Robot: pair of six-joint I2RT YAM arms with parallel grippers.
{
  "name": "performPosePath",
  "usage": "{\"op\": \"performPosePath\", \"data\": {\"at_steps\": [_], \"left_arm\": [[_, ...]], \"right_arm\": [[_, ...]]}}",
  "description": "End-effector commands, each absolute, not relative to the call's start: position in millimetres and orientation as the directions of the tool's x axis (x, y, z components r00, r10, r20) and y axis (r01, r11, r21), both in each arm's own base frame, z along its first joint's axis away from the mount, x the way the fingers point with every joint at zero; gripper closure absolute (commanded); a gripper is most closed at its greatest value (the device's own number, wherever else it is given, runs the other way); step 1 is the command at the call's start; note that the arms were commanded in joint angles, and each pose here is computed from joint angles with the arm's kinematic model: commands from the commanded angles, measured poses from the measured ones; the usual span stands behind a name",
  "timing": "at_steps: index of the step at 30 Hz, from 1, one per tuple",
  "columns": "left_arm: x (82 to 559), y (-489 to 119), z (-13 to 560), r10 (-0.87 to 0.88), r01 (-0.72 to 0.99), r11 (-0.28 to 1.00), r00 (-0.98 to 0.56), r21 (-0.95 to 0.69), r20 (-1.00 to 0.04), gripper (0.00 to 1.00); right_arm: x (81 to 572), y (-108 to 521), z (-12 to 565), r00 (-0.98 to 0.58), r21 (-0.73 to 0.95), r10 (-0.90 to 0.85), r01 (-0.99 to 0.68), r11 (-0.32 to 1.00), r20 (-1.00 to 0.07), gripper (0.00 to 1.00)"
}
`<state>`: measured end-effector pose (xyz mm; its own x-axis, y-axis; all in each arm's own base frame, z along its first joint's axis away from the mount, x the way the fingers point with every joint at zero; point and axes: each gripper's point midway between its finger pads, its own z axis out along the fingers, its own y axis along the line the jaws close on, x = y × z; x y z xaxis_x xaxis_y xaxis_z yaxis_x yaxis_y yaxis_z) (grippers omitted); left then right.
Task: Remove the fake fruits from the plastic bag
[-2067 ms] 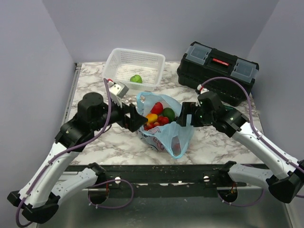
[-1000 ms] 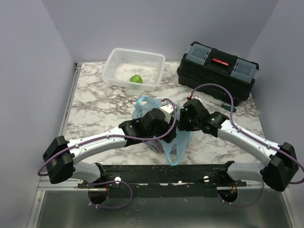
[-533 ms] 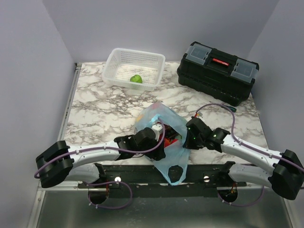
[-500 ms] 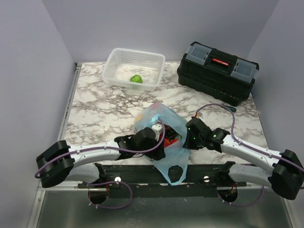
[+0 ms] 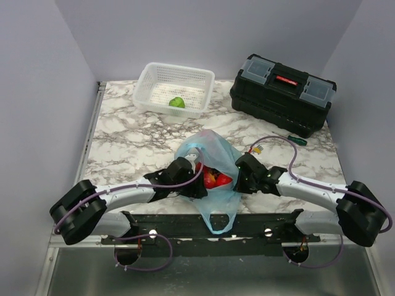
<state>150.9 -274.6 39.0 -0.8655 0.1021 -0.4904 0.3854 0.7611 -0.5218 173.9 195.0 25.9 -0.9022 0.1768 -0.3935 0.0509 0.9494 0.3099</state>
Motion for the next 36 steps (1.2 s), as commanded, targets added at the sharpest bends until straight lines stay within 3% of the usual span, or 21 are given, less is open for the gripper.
{"op": "performPosePath", "data": {"at_steps": [1,10,15,21,26,30,36], "left_arm": [[151.1,-285.5,71.6,0.107,0.477,0.666,-0.822,-0.573,-0.559,0.33],[141.5,-273.5,164.3,0.107,0.637,0.562,-0.689,-0.528,-0.717,0.13],[155.4,-278.6,191.7,0.092,0.628,0.591,-0.676,-0.507,-0.731,0.11],[178.2,-299.8,185.0,0.093,0.609,0.622,-0.682,-0.493,-0.725,0.26],[182.2,-307.2,159.8,0.124,0.600,0.645,-0.693,-0.473,-0.710,0.36],[186.0,-307.4,139.7,0.150,0.593,0.679,-0.690,-0.433,-0.708,0.43],[197.9,-306.0,112.5,0.170,0.550,0.746,-0.702,-0.375,-0.692,0.47]], "right_arm": [[193.2,196.3,35.6,-0.874,0.265,0.152,0.027,0.964,-0.462,0.84],[197.1,200.8,63.1,-0.852,0.292,0.114,-0.047,0.955,-0.510,0.69],[198.8,206.9,72.6,-0.848,0.313,0.104,-0.076,0.947,-0.520,0.66],[190.2,202.8,62.0,-0.867,0.311,0.111,-0.052,0.949,-0.485,0.73],[174.4,195.1,46.8,-0.896,0.305,0.120,-0.018,0.952,-0.427,0.95],[159.3,194.2,29.7,-0.920,0.333,0.136,0.006,0.943,-0.368,0.96],[158.2,197.6,24.0,-0.922,0.351,0.135,-0.001,0.937,-0.363,0.96]]}}
